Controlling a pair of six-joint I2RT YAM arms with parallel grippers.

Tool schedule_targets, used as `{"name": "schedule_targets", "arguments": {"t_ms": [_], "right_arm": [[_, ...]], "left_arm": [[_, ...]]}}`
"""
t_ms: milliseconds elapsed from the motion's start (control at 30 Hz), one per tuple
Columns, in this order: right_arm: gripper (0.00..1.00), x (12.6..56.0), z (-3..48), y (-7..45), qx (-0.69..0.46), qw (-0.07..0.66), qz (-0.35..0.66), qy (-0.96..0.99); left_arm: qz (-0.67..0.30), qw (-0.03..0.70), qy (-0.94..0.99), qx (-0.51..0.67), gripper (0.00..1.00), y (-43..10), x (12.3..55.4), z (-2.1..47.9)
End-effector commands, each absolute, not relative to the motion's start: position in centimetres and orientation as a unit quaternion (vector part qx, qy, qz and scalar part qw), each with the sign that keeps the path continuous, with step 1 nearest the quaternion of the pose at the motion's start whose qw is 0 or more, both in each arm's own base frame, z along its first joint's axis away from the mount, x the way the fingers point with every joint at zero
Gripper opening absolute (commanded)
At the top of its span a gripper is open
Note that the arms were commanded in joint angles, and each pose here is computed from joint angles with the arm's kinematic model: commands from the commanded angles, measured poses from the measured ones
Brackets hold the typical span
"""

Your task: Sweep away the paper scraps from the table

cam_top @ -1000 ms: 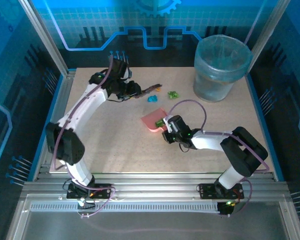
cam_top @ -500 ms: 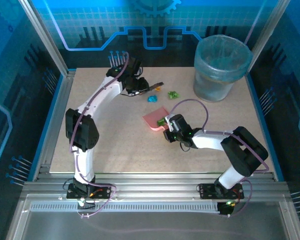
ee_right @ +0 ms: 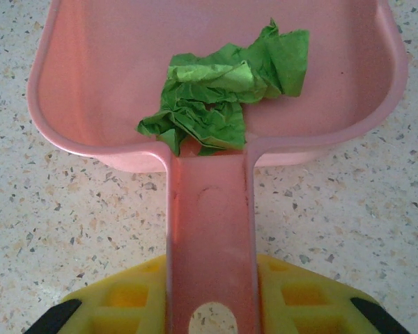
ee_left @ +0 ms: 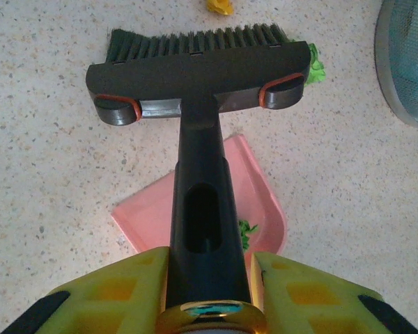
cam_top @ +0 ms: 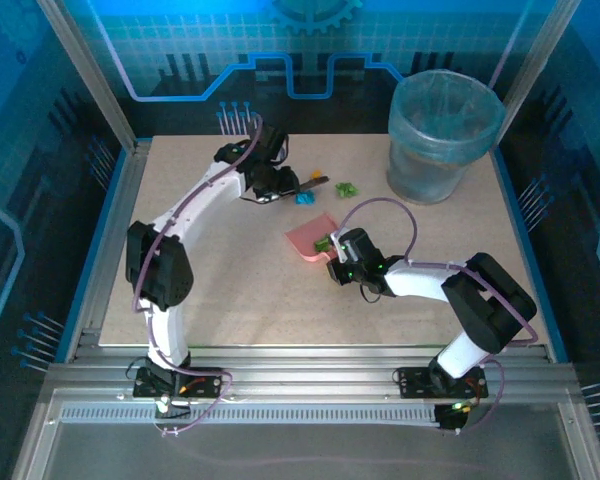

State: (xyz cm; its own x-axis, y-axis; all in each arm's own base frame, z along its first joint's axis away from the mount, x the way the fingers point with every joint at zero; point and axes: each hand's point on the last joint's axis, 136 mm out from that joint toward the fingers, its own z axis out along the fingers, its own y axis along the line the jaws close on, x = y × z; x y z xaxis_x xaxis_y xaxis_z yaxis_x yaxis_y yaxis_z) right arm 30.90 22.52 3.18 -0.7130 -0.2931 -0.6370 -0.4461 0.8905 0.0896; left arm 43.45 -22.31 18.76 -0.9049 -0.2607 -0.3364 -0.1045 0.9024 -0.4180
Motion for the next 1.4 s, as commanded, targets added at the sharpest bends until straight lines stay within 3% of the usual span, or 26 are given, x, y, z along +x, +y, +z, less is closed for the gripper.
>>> {"name": "schedule_targets", "arguments": {"t_ms": [0, 700, 1000, 1367], "right_arm": [[0.00, 30.4, 2.2, 21.3, -0.184, 0.294, 0.108, 0.932], [0.00, 30.6, 1.7, 20.9, -0.178, 0.290, 0.098, 0.935], [0.00, 30.6, 1.7, 20.7, -0.178, 0.290, 0.095, 0.936], [0.00, 30.7, 1.9, 20.6, -0.177, 0.294, 0.092, 0.935]], "left_arm": [[-0.222, 0.198, 0.952, -0.080, 0.00, -22.8, 41.5, 20.6], [-0.245, 0.165, 0.954, -0.055, 0.00, -22.6, 34.8, 21.7], [-0.215, 0.200, 0.954, -0.054, 0.00, -22.7, 38.0, 22.6], [-0.224, 0.158, 0.961, -0.040, 0.00, -24.8, 39.6, 20.5]]}}
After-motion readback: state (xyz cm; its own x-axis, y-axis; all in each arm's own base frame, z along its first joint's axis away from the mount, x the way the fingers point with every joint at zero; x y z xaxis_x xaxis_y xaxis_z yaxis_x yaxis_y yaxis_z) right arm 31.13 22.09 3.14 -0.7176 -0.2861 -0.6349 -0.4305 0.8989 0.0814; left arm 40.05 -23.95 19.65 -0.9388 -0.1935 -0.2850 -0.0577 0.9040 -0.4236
